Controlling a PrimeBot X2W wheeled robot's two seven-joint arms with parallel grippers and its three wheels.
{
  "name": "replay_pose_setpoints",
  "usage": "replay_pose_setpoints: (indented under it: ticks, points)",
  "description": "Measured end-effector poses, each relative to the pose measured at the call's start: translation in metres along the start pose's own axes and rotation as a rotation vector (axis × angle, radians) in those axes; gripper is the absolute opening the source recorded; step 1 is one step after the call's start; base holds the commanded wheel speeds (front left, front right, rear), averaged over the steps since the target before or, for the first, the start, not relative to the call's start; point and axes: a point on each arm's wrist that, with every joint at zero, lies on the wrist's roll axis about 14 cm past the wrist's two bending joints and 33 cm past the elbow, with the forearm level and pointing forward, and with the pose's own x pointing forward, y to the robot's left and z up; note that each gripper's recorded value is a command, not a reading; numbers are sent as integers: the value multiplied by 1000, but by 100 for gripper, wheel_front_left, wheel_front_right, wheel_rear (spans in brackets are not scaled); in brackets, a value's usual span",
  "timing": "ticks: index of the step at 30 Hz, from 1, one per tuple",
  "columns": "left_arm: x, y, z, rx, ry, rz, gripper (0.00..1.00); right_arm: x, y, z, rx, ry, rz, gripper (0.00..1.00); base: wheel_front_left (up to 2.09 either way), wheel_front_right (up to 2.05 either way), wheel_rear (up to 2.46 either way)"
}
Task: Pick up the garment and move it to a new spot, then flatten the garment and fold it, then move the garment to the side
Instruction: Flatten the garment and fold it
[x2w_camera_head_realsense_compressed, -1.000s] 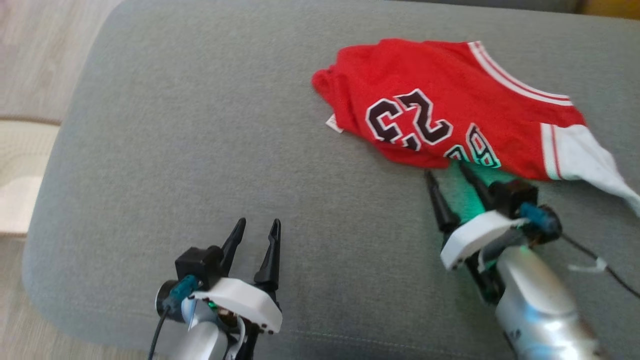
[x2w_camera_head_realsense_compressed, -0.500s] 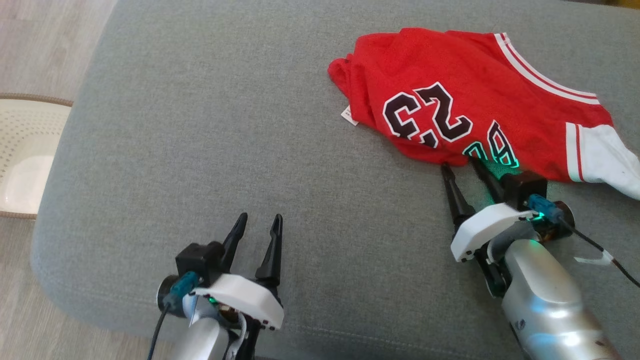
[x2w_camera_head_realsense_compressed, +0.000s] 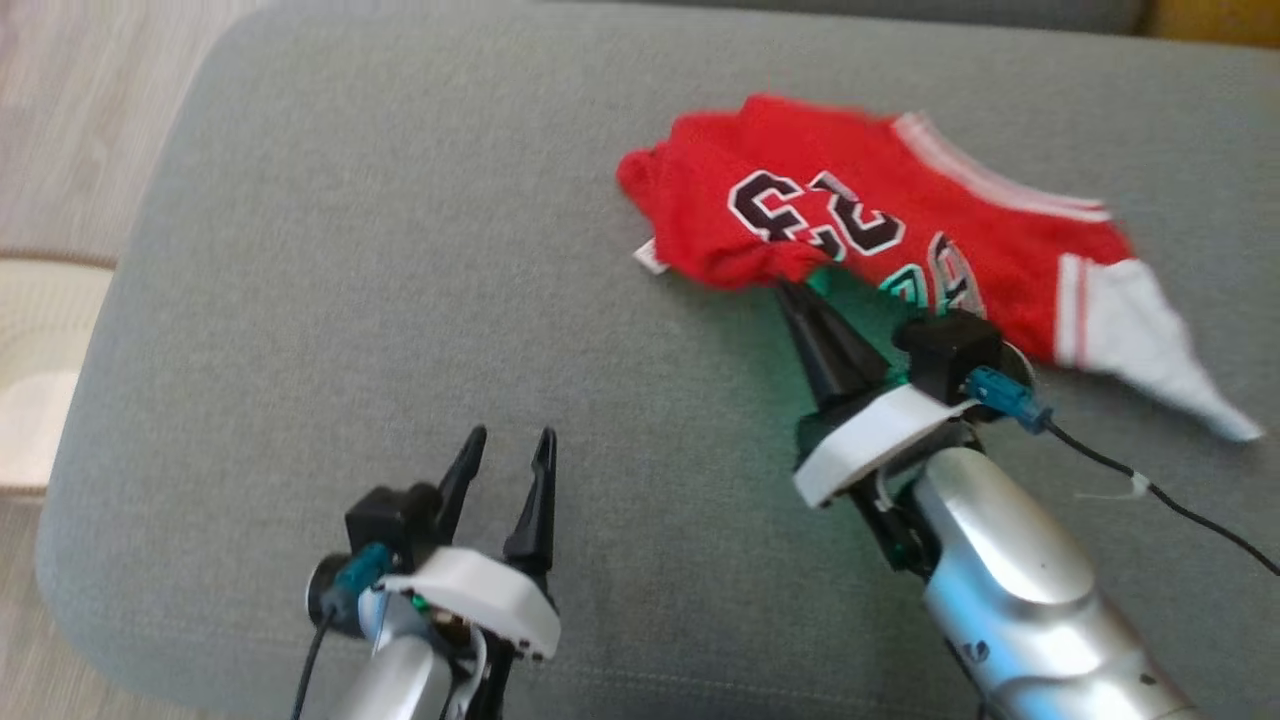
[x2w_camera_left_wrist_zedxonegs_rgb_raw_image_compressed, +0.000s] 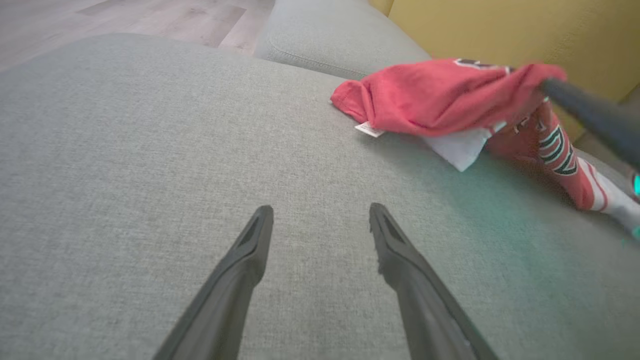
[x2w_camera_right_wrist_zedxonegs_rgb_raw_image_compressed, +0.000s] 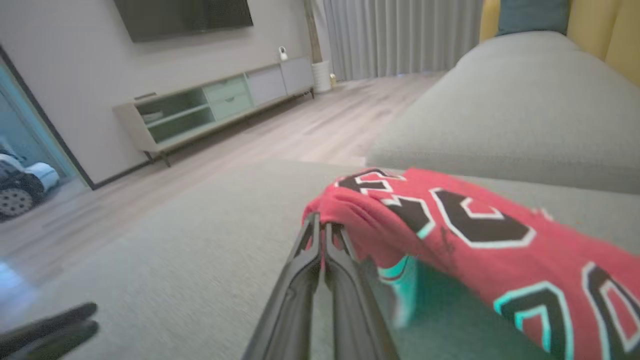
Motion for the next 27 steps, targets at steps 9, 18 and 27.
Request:
replay_pose_setpoints:
  ticks: [9, 18, 27]
  points:
    - [-14, -15, 0, 12, -8, -40, 100, -9, 39, 108, -15, -290, 114, 0, 0, 0, 0]
    - [-21, -3, -5, 7, 4, -1, 100, 22, 12, 62, -67, -79, 64, 100, 0, 0, 0]
    - [-14, -10, -8, 6, 16, -24, 100, 13, -39, 57, -58, -51, -77, 100, 0, 0, 0]
